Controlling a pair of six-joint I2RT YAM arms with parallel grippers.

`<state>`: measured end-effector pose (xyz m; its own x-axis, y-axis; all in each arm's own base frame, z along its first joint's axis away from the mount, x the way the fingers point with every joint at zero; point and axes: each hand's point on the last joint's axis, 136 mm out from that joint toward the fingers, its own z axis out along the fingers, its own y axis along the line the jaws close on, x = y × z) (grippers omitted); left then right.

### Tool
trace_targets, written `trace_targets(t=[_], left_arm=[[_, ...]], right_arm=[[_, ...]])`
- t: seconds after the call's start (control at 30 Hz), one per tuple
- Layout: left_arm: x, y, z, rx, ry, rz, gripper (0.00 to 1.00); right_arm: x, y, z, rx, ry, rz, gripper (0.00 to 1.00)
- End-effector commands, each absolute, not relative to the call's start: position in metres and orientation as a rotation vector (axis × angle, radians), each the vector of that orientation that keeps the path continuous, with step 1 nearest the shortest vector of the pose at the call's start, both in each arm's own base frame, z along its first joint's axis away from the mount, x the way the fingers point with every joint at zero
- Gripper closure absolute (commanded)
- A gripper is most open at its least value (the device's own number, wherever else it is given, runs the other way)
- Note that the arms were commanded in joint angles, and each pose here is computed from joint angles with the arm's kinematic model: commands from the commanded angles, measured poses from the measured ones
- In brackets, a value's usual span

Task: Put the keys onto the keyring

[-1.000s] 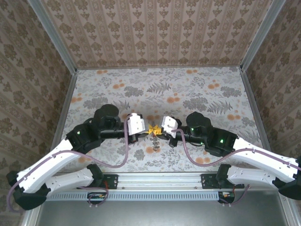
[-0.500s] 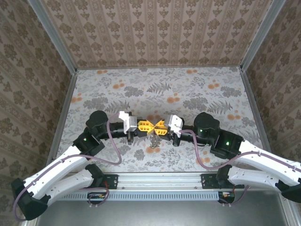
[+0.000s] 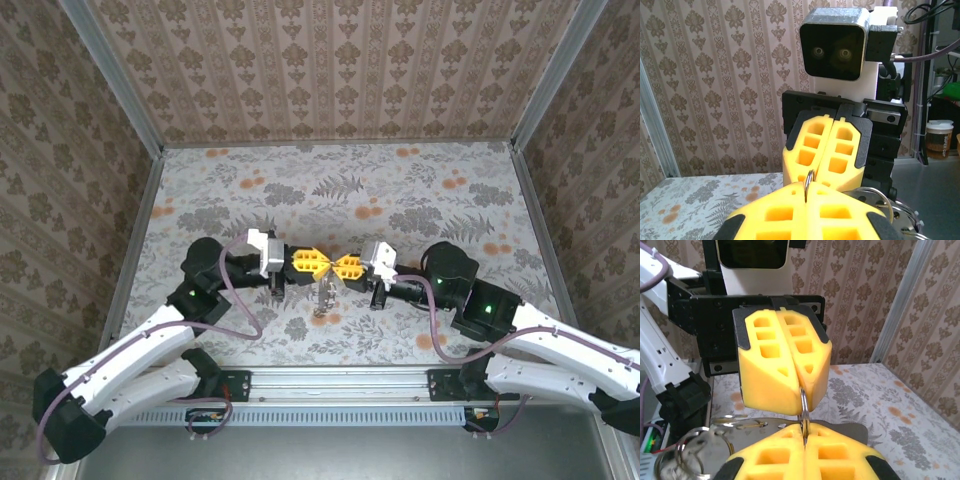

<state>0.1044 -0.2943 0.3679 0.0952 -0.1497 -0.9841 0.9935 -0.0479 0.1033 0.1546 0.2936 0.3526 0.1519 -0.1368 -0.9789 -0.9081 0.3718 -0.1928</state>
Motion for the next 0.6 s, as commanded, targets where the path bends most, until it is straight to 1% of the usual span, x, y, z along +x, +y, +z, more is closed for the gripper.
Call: trace_targets(t=[0.0, 0.03, 0.13, 0.23, 0.3, 0.43, 0.57], left_arm=[[0.090, -0.298, 0.377, 1.292, 1.026, -1.171, 1.00], [0.088, -0.298, 0.371, 1.336, 1.081, -1.125, 1.00], [0.091, -0.288, 0.365, 1.415, 1.218, -0.976, 0.83], [0.096, -0.279, 0.361, 1.474, 1.324, -0.853, 0.72], [0.096, -0.277, 0.357, 1.521, 1.364, -0.785, 0.70], [0.099, -0.280, 0.348, 1.582, 1.415, -0.683, 0.70], [0.106, -0.281, 0.339, 1.599, 1.453, -0.637, 0.69]], right_arm=[[0.155, 0.292, 0.357, -1.065, 1.305, 0.734, 1.00], [0.157, 0.291, 0.357, -1.062, 1.314, 0.718, 1.00], [0.162, 0.288, 0.355, -1.061, 1.339, 0.678, 1.00], [0.164, 0.292, 0.348, -1.091, 1.375, 0.663, 1.00], [0.166, 0.295, 0.343, -1.107, 1.397, 0.659, 1.00], [0.167, 0.298, 0.341, -1.117, 1.406, 0.656, 1.00], [0.165, 0.298, 0.341, -1.124, 1.404, 0.665, 1.00]])
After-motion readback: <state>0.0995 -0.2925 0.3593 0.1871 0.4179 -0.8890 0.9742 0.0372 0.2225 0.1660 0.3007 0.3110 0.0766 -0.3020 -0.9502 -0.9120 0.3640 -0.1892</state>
